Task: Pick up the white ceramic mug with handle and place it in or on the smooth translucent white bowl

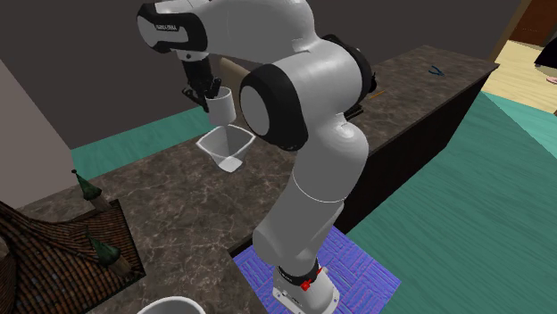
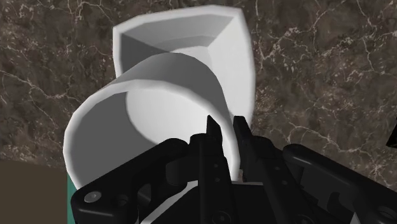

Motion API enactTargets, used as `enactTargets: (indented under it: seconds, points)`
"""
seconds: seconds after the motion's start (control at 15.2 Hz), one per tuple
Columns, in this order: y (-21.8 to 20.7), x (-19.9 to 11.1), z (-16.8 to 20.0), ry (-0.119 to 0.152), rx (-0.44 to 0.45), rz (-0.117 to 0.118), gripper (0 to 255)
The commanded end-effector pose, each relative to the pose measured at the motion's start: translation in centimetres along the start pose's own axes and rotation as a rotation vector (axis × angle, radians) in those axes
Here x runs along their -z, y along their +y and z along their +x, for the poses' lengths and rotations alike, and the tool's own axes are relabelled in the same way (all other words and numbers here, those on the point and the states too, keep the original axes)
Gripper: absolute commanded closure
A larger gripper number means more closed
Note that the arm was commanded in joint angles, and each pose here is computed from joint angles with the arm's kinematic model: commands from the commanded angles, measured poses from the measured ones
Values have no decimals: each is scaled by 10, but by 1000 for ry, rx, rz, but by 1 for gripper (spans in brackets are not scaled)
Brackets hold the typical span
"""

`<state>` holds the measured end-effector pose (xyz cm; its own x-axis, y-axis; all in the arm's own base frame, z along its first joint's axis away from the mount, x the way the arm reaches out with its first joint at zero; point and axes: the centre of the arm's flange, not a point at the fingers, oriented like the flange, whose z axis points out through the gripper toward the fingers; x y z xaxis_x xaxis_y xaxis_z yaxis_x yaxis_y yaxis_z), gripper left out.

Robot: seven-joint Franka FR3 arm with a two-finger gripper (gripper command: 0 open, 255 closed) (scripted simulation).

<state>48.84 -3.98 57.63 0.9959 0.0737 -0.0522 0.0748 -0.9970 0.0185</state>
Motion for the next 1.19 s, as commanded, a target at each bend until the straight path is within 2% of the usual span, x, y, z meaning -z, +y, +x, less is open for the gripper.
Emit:
enactTargets:
  seconds: [0.0,0.92,1.12]
  points:
    - [-2,-9,3,1,0,0,255]
    - [-3,-83,7,1,0,0,255]
    - [-3,-87,7,1,0,0,255]
